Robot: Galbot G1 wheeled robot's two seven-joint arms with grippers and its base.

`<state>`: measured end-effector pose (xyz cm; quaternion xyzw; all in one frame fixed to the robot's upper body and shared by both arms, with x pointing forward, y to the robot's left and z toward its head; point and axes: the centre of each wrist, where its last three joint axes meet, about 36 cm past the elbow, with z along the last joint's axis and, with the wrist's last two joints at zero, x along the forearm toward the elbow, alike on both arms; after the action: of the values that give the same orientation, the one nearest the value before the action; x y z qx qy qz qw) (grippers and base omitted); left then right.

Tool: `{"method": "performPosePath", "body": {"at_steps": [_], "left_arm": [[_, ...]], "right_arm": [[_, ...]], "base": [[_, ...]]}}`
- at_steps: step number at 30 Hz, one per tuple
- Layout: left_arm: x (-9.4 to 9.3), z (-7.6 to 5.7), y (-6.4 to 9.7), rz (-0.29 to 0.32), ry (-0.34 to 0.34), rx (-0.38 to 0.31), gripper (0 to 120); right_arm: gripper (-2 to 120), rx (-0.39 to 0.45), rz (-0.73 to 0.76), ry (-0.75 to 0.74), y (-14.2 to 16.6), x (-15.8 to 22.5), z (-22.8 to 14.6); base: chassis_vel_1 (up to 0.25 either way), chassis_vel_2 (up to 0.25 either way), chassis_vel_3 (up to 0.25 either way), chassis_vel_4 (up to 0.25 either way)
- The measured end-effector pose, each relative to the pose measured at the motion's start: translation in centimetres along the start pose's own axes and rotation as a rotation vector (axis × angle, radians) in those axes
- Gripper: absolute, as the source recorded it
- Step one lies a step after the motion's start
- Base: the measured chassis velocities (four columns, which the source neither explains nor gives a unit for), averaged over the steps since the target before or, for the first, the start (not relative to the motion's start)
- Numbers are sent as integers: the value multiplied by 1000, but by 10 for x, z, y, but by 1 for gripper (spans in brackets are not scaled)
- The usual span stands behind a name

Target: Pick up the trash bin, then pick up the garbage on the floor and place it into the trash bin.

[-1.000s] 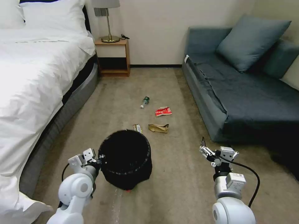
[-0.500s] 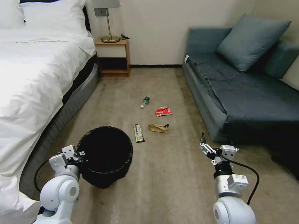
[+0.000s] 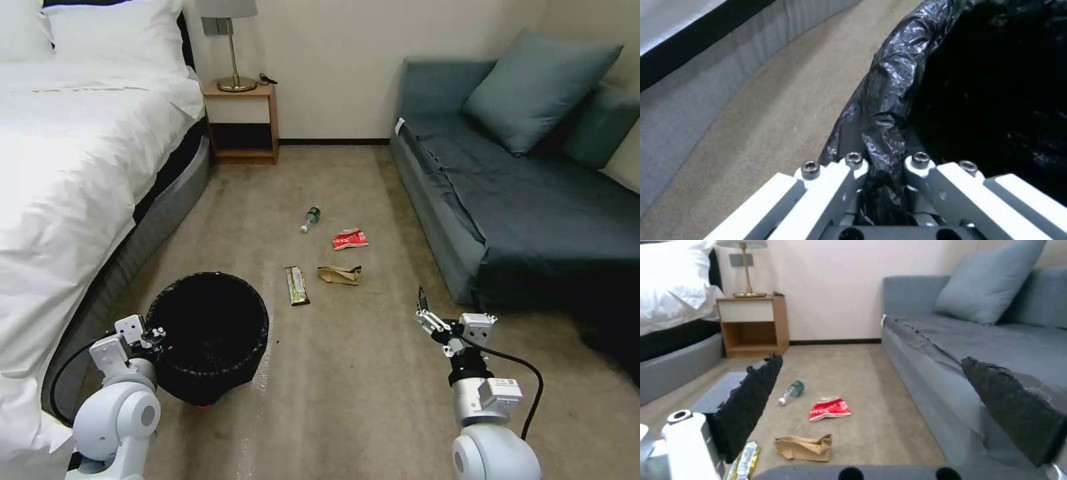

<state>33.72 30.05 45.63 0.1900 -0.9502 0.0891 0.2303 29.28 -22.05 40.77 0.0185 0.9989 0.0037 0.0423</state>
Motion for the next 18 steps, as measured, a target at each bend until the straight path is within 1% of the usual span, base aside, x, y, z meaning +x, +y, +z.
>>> {"method": "performPosePath", "body": {"at_steps": [6,9,11,18], "left_arm": [[-1,0,-1,2,-4,6,4],[-2,0,-1,2,-3,7,4],[-2,0,0,2,-4,8,4],[-3,-1,0,3,-7,10,4]], "right_arm": [[100,-3,-6,4,2,0,2],[100,-3,-7,5,2,0,3],[100,-2,-7,6,2,-1,4],[100,0,-10,4,3,-2,4]], "base": [[0,0,0,0],[-62,62,58,-67],[-141,111,96,-111],[-164,167,164,-165]]}}
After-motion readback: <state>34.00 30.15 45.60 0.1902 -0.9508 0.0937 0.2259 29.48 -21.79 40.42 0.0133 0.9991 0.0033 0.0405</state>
